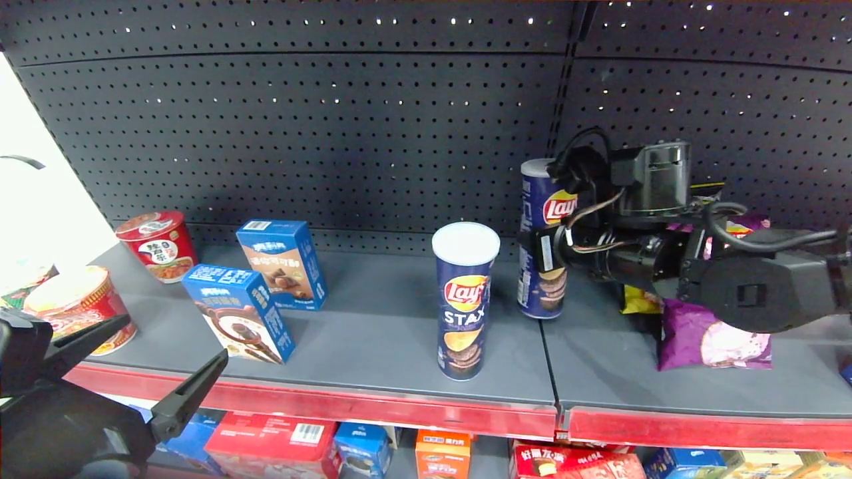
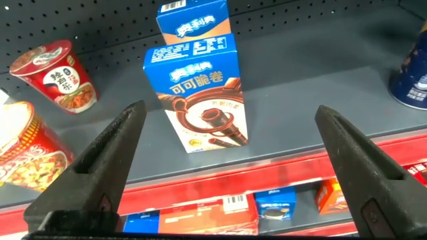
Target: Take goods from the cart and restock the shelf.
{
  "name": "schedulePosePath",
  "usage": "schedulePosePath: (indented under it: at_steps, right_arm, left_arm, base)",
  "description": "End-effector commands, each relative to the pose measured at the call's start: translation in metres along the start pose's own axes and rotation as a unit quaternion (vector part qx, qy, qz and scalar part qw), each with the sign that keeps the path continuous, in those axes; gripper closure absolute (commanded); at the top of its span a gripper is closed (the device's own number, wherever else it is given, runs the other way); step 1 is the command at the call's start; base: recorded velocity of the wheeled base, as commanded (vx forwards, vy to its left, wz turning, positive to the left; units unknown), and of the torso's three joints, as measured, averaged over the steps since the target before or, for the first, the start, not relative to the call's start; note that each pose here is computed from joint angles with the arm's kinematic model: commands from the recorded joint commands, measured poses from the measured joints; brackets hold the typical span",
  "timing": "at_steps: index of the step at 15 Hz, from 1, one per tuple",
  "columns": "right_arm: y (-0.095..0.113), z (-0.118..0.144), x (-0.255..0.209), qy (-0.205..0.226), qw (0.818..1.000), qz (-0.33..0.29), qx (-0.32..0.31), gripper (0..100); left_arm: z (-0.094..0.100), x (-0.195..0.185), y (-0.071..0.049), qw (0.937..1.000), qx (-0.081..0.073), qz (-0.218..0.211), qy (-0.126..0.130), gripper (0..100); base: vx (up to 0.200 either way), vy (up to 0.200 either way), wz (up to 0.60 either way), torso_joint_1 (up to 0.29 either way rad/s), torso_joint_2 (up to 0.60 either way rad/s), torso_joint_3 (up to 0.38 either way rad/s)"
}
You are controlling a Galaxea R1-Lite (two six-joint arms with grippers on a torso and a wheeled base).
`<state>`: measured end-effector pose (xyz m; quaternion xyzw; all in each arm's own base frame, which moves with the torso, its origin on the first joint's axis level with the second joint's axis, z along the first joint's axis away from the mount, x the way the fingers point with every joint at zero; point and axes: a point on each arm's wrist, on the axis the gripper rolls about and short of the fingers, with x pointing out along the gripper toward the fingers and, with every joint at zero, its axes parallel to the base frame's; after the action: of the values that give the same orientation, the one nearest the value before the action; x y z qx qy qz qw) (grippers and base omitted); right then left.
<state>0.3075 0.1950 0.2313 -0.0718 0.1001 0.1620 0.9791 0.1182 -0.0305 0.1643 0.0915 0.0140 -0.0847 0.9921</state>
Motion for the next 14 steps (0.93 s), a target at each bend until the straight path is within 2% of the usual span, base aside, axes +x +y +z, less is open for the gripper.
schedulePosePath:
  at_steps: [1, 14]
  right_arm:
    - [0.01, -0.017, 0.031, 0.005, 1.0, 0.001, -0.004, 100]
    - [0.021, -0.007, 0.08, -0.033, 0.999, -0.013, 0.008, 100]
  left_arm:
    - [0.0, 0.001, 0.002, 1.0, 0.001, 0.007, 0.001, 0]
    - [-0.001, 0.001, 0.002, 1.0, 0.003, 0.007, 0.004, 0]
  base:
    - [0.0, 0.0, 0.0, 0.0, 0.0, 0.0]
    - [0.0, 0.0, 0.0, 0.0, 0.0, 0.0]
